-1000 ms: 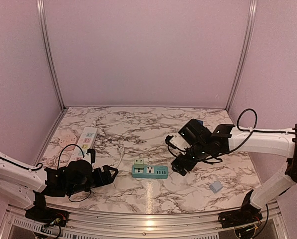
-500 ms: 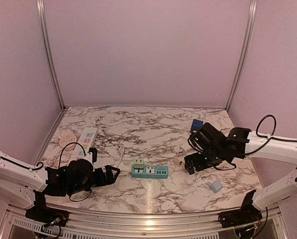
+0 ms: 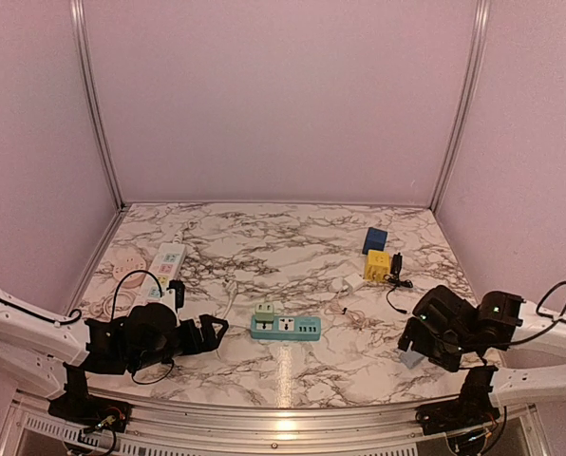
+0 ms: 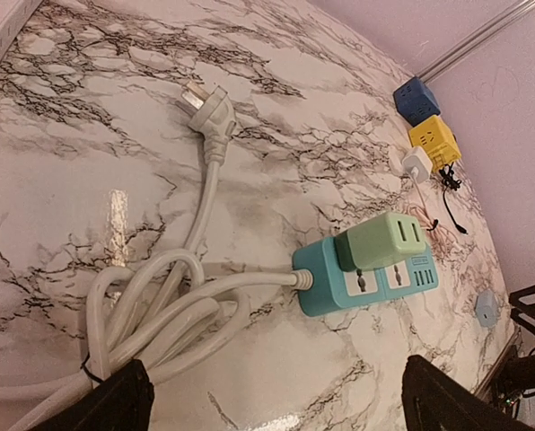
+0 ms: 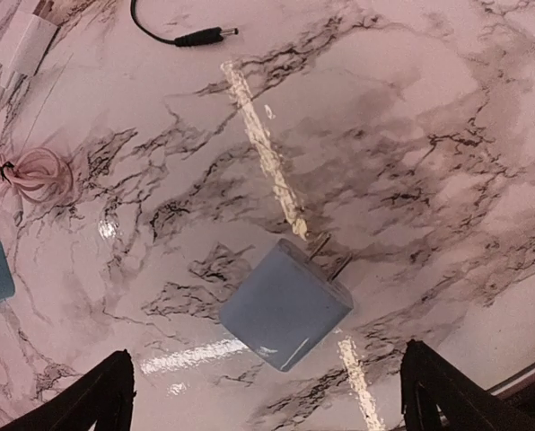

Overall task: Insert the plug
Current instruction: Pick up the plug from the center of the board, then pass from the right arm to the left, then pass from the left arm to the right

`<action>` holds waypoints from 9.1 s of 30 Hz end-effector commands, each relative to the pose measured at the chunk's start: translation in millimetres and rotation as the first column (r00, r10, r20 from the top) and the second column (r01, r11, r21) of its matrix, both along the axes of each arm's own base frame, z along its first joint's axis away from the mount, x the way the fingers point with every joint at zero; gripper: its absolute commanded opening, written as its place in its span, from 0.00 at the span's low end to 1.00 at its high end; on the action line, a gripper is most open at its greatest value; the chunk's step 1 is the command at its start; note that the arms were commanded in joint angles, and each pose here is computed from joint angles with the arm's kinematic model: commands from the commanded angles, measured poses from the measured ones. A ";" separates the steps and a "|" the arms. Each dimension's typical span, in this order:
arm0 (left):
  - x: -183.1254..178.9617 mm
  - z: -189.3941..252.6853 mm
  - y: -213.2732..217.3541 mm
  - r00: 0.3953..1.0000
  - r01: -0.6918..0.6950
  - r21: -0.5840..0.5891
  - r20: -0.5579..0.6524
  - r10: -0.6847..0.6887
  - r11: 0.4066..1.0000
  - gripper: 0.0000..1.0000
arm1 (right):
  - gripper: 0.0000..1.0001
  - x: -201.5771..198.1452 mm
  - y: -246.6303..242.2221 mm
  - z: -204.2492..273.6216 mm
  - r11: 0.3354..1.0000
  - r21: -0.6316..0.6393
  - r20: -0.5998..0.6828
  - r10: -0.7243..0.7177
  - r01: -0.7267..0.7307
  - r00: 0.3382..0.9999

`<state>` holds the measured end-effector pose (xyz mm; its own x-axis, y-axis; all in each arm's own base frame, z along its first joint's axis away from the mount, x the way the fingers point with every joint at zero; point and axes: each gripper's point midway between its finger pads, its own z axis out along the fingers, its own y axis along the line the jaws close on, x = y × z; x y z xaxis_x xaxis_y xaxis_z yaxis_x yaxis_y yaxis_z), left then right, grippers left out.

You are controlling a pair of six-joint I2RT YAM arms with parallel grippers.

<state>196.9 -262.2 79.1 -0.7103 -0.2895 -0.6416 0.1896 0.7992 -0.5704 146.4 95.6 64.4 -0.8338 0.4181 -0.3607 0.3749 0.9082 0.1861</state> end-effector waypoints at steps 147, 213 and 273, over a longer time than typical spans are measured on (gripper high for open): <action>-32.8 176.9 -160.6 0.828 0.560 -0.329 0.194 -0.526 0.760 0.65 | 0.09 4.6 246.4 199.3 0.196 -0.476 0.489 0.870 -0.858 -0.072; -19.8 167.7 -188.3 0.808 0.582 -0.388 0.176 -0.562 0.715 0.28 | 0.04 8.8 249.5 181.4 0.190 -0.488 0.433 0.900 -0.852 -0.047; -28.7 225.3 -146.7 0.782 0.622 -0.566 0.417 -0.464 0.540 0.00 | 0.96 1.1 201.0 246.0 0.518 -0.350 0.857 0.514 -0.780 -0.043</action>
<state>173.6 -421.1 275.3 -0.8130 -0.2255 -0.5368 0.5490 0.0102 -0.8357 151.2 289.6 275.6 0.0041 -0.1226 -0.9924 -0.8266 0.5582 -0.0723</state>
